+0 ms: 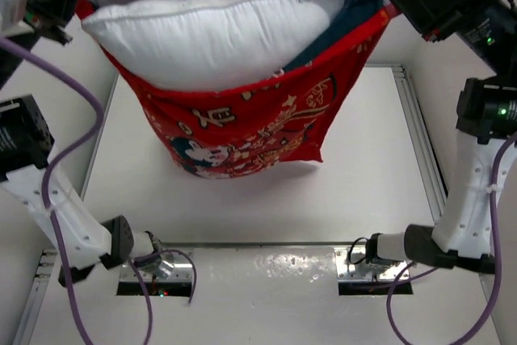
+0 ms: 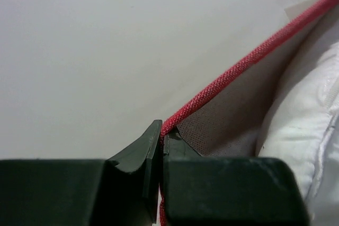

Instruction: Put the pillow into the pillowcase

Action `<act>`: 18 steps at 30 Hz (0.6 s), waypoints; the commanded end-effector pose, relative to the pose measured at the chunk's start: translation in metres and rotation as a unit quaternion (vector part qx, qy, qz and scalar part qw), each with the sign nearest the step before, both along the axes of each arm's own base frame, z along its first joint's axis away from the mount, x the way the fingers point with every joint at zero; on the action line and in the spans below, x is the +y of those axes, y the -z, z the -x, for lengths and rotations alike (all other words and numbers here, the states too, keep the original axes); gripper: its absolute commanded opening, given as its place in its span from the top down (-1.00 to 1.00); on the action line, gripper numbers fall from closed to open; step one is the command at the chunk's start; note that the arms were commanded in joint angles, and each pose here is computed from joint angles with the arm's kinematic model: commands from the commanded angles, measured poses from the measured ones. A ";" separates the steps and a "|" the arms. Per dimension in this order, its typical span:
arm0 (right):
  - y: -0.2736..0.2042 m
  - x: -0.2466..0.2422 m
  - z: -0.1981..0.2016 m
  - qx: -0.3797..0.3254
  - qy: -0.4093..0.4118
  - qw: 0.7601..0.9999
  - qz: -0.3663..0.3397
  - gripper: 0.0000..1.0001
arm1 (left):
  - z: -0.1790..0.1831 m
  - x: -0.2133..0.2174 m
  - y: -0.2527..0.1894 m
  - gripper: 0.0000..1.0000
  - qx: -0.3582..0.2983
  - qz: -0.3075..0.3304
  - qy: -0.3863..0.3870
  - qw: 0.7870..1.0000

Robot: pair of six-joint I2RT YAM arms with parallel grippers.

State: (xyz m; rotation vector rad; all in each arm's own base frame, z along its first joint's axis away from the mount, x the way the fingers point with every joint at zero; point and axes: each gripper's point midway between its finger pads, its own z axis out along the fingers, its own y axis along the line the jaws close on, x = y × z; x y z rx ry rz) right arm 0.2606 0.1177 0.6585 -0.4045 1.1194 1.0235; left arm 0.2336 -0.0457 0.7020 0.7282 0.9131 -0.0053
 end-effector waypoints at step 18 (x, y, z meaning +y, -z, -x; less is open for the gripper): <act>-0.010 -0.026 -0.051 -0.052 0.112 0.991 -0.049 1.00 | -0.097 0.111 0.031 1.00 0.034 0.106 -0.173 0.979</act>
